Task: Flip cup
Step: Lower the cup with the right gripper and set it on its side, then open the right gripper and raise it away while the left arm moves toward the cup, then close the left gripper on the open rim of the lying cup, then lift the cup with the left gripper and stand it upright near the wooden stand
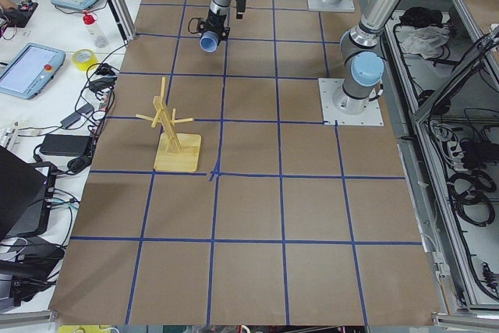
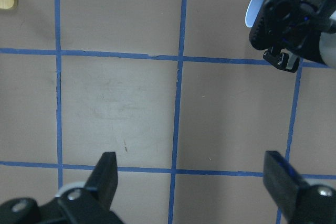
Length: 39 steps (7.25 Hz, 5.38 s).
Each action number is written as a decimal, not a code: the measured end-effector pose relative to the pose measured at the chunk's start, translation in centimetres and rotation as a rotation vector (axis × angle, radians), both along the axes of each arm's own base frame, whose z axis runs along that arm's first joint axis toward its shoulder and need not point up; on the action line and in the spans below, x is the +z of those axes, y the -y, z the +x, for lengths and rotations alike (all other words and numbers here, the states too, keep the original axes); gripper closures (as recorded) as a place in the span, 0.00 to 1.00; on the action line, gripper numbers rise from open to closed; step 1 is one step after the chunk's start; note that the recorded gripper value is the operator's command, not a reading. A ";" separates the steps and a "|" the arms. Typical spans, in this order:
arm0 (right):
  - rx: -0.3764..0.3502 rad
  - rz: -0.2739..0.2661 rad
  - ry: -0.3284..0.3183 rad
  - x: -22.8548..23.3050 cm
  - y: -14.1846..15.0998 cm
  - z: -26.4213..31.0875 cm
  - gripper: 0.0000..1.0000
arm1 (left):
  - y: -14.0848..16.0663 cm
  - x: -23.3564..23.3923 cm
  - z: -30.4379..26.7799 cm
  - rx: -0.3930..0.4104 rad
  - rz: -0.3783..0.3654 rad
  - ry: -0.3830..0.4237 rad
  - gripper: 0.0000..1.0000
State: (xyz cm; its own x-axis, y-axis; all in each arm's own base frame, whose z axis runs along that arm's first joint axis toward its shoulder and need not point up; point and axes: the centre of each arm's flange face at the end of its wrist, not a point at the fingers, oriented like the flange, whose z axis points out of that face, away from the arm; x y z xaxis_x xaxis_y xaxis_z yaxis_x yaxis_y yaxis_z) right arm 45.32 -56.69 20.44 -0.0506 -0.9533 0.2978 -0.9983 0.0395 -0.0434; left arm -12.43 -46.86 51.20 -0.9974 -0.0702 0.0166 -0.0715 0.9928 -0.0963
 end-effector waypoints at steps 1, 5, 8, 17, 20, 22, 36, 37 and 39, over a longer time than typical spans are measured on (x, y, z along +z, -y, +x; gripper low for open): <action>0.032 0.010 -0.017 -0.7 -0.3 -0.1 0.58 | 0.0 0.0 0.0 0.000 0.000 0.000 0.00; 0.065 0.012 -0.014 -0.8 -0.3 0.1 0.44 | -0.1 0.1 0.0 0.000 -0.001 0.000 0.00; 0.096 0.014 0.016 -1.4 -0.2 0.5 0.24 | -0.1 0.1 0.0 0.000 -0.002 0.000 0.00; -0.022 -0.044 0.120 5.3 0.7 -0.2 0.01 | 0.0 0.1 0.1 0.001 -0.002 0.000 0.00; -0.212 -0.034 0.136 7.5 4.9 -7.5 0.01 | 2.1 -0.7 -0.1 -0.001 -0.030 -0.066 0.00; -0.368 0.002 0.161 9.9 7.6 -15.1 0.01 | 5.1 -3.8 1.0 0.023 0.003 -0.160 0.00; -1.638 0.153 0.250 24.5 -0.6 -26.3 0.00 | 16.3 -30.3 -1.5 -0.191 0.091 -0.637 0.75; -1.673 0.209 0.297 24.6 0.0 -28.1 0.00 | 16.3 -30.7 -1.8 -0.185 0.095 -0.671 0.85; -1.726 0.247 0.337 25.8 -0.8 -30.5 0.00 | 16.0 -30.9 -2.6 -0.133 0.108 -0.774 1.00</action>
State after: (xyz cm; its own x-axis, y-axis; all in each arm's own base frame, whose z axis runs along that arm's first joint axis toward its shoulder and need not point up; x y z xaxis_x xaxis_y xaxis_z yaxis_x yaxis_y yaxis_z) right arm 14.78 -55.92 46.24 -0.9715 0.2280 -0.0644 0.2313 0.9716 -0.0494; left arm -15.00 -62.89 20.32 -0.7056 0.0083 0.7086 0.0417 0.9987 0.0298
